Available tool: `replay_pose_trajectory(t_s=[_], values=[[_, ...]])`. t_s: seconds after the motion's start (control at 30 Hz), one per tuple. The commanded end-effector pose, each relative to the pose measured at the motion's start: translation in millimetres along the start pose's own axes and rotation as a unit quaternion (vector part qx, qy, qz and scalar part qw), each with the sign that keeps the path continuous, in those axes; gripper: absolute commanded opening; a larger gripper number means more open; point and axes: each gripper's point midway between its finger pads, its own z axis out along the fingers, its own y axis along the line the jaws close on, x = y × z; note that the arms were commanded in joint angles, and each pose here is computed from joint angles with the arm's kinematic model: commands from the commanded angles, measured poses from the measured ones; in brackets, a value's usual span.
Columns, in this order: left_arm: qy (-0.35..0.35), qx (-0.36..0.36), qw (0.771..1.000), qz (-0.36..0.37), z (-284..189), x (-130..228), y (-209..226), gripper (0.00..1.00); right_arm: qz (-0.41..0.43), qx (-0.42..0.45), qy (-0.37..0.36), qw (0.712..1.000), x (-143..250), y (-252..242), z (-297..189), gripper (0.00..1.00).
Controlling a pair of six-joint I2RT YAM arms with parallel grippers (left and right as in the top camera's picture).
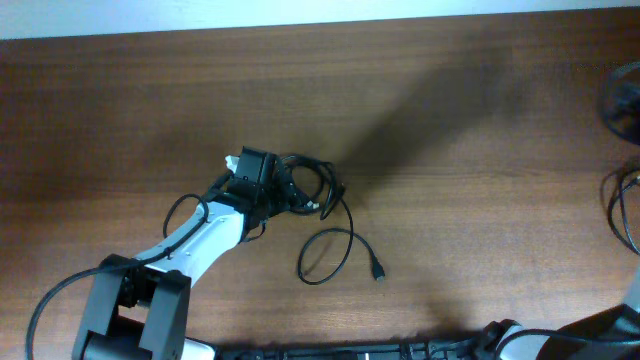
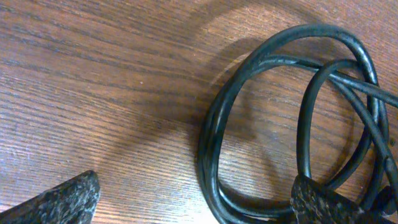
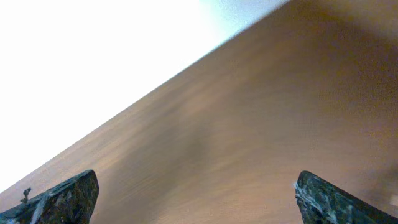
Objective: Untangle cables
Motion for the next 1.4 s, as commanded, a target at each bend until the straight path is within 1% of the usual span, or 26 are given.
replay_pose_trajectory(t_s=[0.0, 0.07, 0.13, 0.2, 0.3, 0.37, 0.43, 0.5, 0.57, 0.63, 0.67, 0.73, 0.8, 0.87, 0.9, 0.97, 1.0, 1.03, 1.13, 1.17, 1.2, 1.23, 1.27, 1.3, 1.33, 1.37], values=[[0.016, -0.003, 1.0, 0.003, 5, 10, 3, 0.99, -0.019, -0.184, 0.09, 0.979, 47, 116, 24, 0.99], [0.016, -0.003, 1.0, 0.003, 5, 11, 3, 0.99, -0.054, -0.213, 0.132, 0.967, 84, 165, 39, 0.99], [0.016, -0.003, 1.0, 0.003, 5, 11, 3, 0.99, -0.078, -0.221, 0.156, 0.96, 110, 193, 48, 0.99], [0.017, -0.004, 1.0, 0.003, 5, 11, 4, 0.99, -0.112, -0.236, 0.192, 0.946, 150, 231, 53, 0.99], [0.017, -0.004, 1.0, 0.003, 5, 11, 4, 0.99, -0.138, -0.257, 0.223, 0.93, 185, 262, 50, 0.99], [0.017, -0.004, 1.0, 0.003, 5, 11, 4, 0.99, -0.149, -0.27, 0.236, 0.921, 200, 276, 45, 0.99], [0.017, -0.004, 1.0, 0.003, 5, 11, 4, 0.99, -0.157, -0.281, 0.243, 0.915, 209, 287, 39, 0.99], [0.017, -0.004, 1.0, 0.003, 5, 11, 4, 0.99, -0.158, -0.28, 0.269, 0.908, 223, 287, 33, 0.99], [0.017, -0.004, 1.0, 0.003, 5, 11, 4, 0.99, -0.176, -0.274, 0.318, 0.891, 252, 286, 19, 0.99], [0.017, -0.004, 1.0, 0.003, 5, 11, 4, 0.99, -0.264, -0.286, 0.347, 0.853, 284, 284, 1, 0.99], [0.017, -0.004, 1.0, 0.003, 5, 11, 4, 0.99, -0.294, -0.268, 0.357, 0.845, 295, 278, -3, 0.99], [0.017, -0.004, 1.0, 0.003, 5, 11, 4, 0.99, -0.353, -0.179, 0.37, 0.84, 311, 255, -4, 0.99], [0.017, -0.004, 1.0, 0.003, 5, 11, 4, 0.99, -0.395, -0.124, 0.367, 0.833, 315, 241, -6, 0.99], [0.016, -0.002, 1.0, 0.003, 5, 10, 3, 0.99, -0.407, -0.084, 0.36, 0.835, 313, 232, -5, 0.99], [0.013, 0.0, 1.0, 0.002, 5, 9, 2, 0.99, -0.402, -0.045, 0.351, 0.845, 306, 223, -2, 0.99], [0.011, 0.001, 1.0, 0.002, 5, 8, 1, 0.99, -0.356, 0.078, 0.32, 0.875, 286, 192, 2, 0.99], [0.011, 0.001, 1.0, 0.002, 5, 8, 1, 0.99, -0.338, 0.126, 0.308, 0.88, 279, 178, -1, 0.99], [0.011, 0.001, 1.0, 0.002, 5, 8, 1, 0.99, -0.333, 0.141, 0.308, 0.88, 278, 173, -3, 0.99], [-0.005, 0.0, 1.0, 0.012, 4, 0, 2, 0.99, -0.332, 0.138, 0.31, 0.88, 279, 174, -3, 0.99], [-0.011, 0.008, 0.999, 0.034, 0, -7, 0, 0.99, -0.332, 0.138, 0.31, 0.88, 279, 174, -3, 0.99], [-0.009, 0.031, 0.997, 0.076, -10, -13, -6, 0.99, -0.332, 0.139, 0.311, 0.88, 279, 174, -4, 0.99], [-0.01, 0.045, 0.994, 0.103, -21, -18, -9, 0.92, -0.333, 0.139, 0.312, 0.879, 279, 174, -4, 0.99], [-0.021, 0.05, 0.992, 0.11, -34, -26, -10, 0.84, -0.328, 0.13, 0.319, 0.88, 282, 176, -4, 0.99], [-0.03, 0.052, 0.992, 0.106, -44, -32, -10, 0.8, -0.322, 0.118, 0.326, 0.881, 286, 180, -5, 0.99], [-0.045, 0.058, 0.992, 0.103, -57, -39, -12, 0.8, -0.313, 0.099, 0.337, 0.883, 292, 186, -5, 0.99], [-0.071, 0.069, 0.99, 0.101, -76, -47, -14, 0.82, -0.292, 0.056, 0.357, 0.885, 303, 201, -7, 0.99]])
